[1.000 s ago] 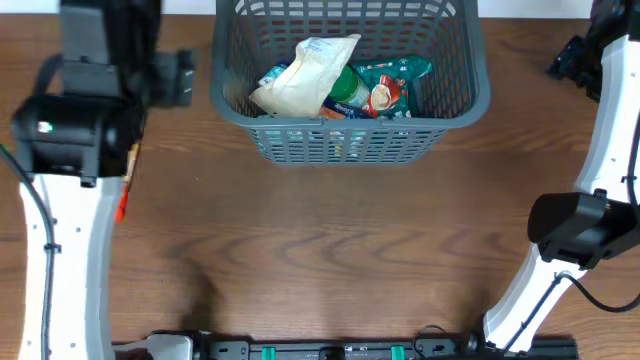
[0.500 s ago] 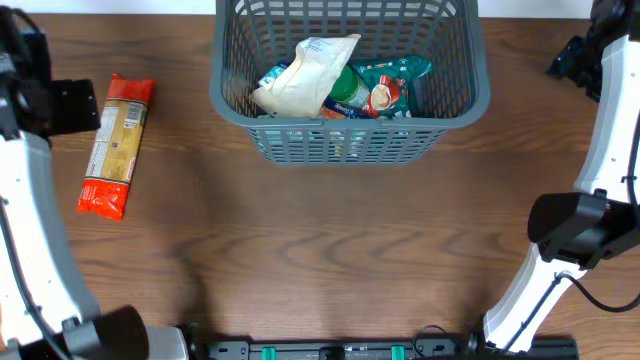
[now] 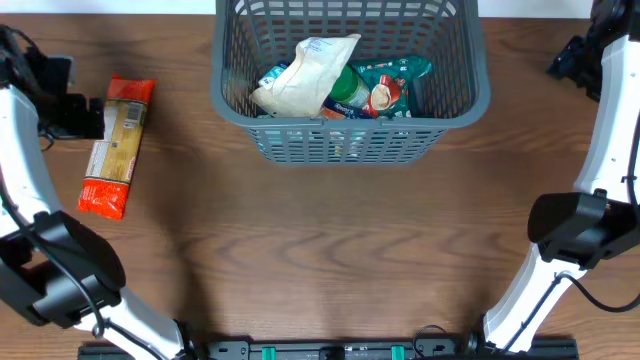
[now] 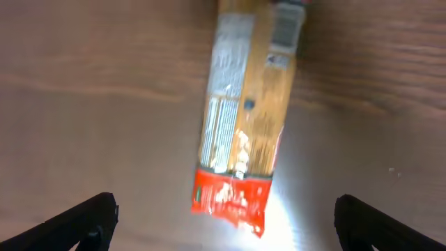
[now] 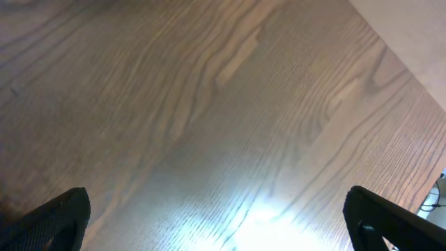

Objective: Pack container
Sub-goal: 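Move the left gripper to the spaghetti pack and grasp it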

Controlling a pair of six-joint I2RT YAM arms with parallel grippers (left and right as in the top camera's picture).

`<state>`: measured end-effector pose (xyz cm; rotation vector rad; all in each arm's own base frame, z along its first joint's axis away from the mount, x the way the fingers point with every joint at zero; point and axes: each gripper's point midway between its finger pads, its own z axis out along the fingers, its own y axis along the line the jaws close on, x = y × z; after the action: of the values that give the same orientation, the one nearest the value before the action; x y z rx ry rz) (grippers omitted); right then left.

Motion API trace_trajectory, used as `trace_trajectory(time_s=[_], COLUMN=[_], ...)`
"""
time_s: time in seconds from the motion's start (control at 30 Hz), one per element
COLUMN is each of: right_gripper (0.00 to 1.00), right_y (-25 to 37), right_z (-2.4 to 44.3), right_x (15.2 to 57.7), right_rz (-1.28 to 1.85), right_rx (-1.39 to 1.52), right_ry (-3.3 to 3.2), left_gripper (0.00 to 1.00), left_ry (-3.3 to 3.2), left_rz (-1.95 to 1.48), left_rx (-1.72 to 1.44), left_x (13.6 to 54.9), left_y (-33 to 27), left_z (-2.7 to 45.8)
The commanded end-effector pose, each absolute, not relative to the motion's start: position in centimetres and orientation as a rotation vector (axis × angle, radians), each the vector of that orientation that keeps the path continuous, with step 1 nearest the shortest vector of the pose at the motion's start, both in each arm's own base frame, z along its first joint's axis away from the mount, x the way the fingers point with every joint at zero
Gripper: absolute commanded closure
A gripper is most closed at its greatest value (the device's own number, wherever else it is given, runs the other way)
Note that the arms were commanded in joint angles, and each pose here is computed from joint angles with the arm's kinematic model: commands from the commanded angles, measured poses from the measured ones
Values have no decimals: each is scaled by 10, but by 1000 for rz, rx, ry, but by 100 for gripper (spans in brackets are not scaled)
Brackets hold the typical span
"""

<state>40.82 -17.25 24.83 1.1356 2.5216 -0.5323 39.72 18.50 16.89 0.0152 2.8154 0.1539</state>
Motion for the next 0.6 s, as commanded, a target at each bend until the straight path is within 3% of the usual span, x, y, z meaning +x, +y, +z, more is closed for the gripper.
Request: trace_trajectory(time_s=[0.0, 0.13, 0.57], right_gripper=[1, 1, 1], right_y=[-172, -172, -172], right_z=[253, 253, 253], right_x=[406, 406, 406], right_rz=[-540, -540, -540], right_rx=[1145, 1145, 1145], right_ry=[2503, 2503, 2503], left_gripper=[2, 2, 2], left_ry=[2797, 2802, 2974], left_rz=[116, 123, -22], left_rx=[198, 299, 219], left_x=[408, 418, 423], left_y=[179, 184, 186], left_z=[158, 139, 37])
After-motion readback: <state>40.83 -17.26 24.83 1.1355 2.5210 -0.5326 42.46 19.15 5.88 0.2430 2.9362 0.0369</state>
